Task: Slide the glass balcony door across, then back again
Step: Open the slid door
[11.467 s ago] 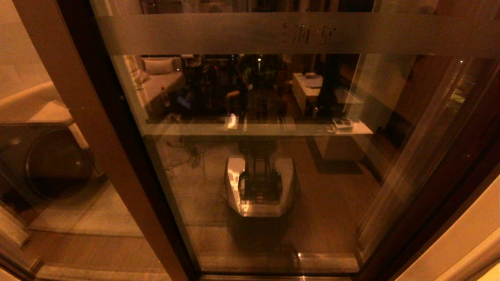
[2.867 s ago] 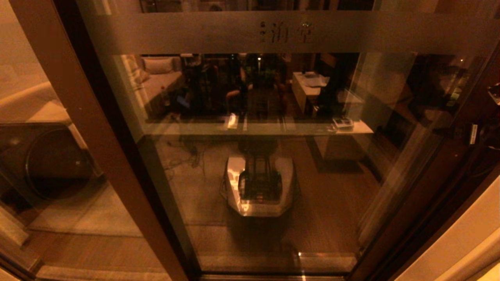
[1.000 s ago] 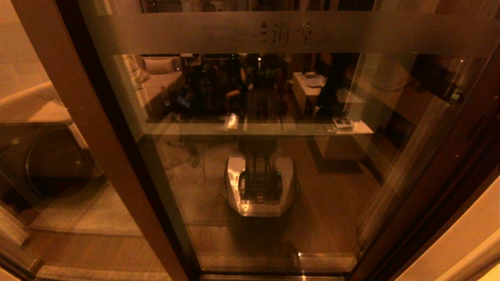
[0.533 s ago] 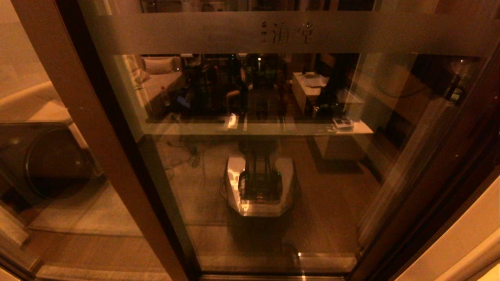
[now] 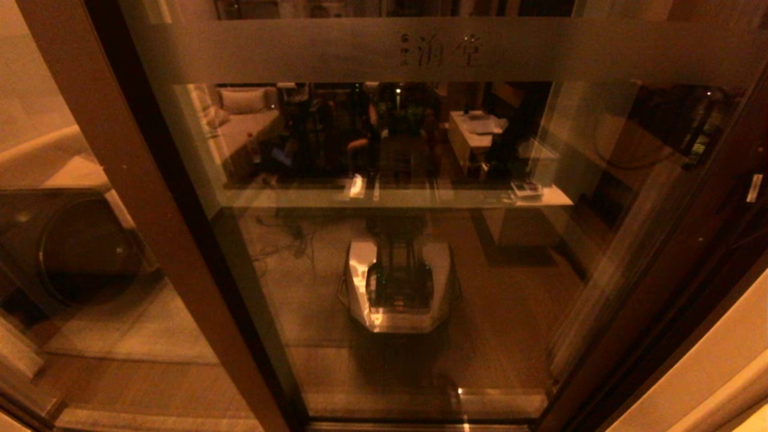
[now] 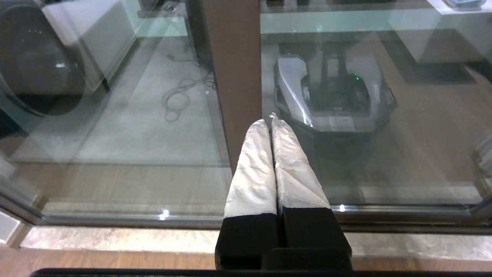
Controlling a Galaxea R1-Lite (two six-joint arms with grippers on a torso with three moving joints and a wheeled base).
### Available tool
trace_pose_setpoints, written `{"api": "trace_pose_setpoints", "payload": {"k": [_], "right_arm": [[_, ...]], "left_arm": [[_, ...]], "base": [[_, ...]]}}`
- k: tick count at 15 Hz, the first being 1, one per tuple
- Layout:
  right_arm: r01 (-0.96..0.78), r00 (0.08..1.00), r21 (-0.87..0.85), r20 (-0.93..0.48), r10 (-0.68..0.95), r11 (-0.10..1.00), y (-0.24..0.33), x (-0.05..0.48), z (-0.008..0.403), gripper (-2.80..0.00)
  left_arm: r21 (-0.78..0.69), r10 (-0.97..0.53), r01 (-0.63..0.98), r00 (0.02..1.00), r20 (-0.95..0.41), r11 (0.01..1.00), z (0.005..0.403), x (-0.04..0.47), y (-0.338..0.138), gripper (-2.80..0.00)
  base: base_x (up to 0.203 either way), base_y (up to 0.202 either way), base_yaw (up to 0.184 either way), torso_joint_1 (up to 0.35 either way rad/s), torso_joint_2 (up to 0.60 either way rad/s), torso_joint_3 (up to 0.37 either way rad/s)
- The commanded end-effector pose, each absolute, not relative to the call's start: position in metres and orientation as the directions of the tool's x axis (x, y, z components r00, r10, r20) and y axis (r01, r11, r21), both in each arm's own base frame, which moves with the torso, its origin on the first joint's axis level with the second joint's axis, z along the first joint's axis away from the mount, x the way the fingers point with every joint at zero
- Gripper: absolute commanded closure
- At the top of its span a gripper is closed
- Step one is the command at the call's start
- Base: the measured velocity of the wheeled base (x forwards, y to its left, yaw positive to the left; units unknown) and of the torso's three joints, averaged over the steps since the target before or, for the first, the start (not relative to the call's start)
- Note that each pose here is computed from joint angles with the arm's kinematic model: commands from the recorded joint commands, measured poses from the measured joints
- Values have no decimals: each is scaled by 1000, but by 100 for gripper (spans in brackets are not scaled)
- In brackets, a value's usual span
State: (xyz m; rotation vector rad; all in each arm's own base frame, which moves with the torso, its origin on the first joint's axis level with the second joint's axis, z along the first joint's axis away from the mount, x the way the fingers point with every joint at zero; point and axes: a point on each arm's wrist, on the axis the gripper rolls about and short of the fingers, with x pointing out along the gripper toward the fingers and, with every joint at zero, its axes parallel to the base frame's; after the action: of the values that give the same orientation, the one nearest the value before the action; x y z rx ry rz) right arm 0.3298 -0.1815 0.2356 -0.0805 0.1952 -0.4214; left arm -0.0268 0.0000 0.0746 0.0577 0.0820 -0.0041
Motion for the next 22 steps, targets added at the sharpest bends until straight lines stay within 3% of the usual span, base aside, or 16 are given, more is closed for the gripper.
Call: {"api": "trace_pose_setpoints", "payload": {"k": [1, 10, 22], "right_arm": [[381, 898, -106, -195, -394, 919, -180, 337, 226, 0], [240, 953, -16, -189, -238, 971, -150, 345, 218, 0], [165, 961, -1, -227, -161, 986, -125, 342, 206, 0]], "left_arm": [[58, -2, 6, 997, -83, 998, 74, -27, 0, 0], [58, -2, 6, 997, -83, 998, 74, -27, 0, 0], [58, -2, 6, 997, -83, 998, 74, -27, 0, 0]], "base": [[0, 0, 0, 0, 0, 0], [0, 0, 0, 0, 0, 0], [0, 0, 0, 0, 0, 0]]}}
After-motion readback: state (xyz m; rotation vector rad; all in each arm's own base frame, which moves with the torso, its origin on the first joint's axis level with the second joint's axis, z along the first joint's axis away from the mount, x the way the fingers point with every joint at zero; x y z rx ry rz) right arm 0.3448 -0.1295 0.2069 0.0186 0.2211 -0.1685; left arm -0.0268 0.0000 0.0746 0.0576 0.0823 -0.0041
